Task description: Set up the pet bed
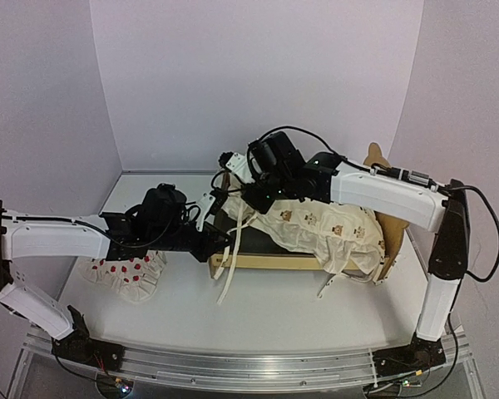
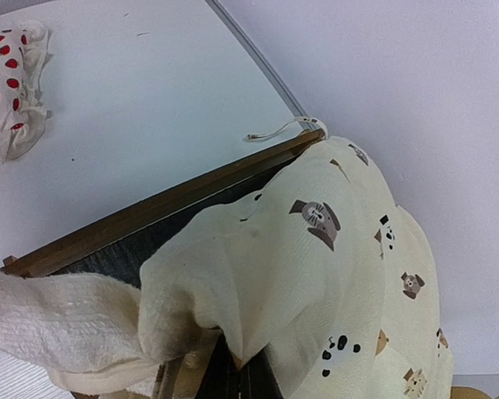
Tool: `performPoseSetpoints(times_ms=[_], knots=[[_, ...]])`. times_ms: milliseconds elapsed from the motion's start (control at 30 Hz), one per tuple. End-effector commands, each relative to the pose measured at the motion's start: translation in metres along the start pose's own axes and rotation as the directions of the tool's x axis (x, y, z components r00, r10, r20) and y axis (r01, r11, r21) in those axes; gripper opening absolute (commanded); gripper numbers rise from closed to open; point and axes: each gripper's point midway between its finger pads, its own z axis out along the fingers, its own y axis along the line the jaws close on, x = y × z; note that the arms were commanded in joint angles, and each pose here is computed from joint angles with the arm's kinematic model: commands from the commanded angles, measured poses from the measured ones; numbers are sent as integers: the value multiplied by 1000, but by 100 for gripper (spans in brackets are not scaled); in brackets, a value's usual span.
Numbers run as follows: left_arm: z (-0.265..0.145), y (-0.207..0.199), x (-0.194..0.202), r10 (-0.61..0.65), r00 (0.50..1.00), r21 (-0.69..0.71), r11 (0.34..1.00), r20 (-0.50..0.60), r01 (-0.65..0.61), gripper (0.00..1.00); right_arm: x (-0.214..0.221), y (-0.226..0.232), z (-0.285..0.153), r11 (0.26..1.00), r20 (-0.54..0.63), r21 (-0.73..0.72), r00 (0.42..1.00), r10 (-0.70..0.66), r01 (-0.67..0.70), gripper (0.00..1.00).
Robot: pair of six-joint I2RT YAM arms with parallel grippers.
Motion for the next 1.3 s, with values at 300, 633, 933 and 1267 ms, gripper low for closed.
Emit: performPoseSetpoints(times_ms=[300, 633, 933, 1267], knots=[[12, -55, -59, 13, 996, 229, 973, 90, -34, 0, -77, -83, -49, 976, 255, 192, 966, 50, -101, 0], [67, -116, -17, 56, 995, 442, 897, -86, -12, 25, -56, -80, -42, 975, 226, 188, 971, 73, -117, 0], [52, -87, -8, 80, 988, 238, 970, -133, -46, 71, -35, -72, -41, 977, 204, 170, 974, 96, -132, 0], [21, -21, -16, 57, 993, -153, 986, -101, -72, 54, -20, -69, -42, 974, 198, 164, 973, 122, -156, 0]])
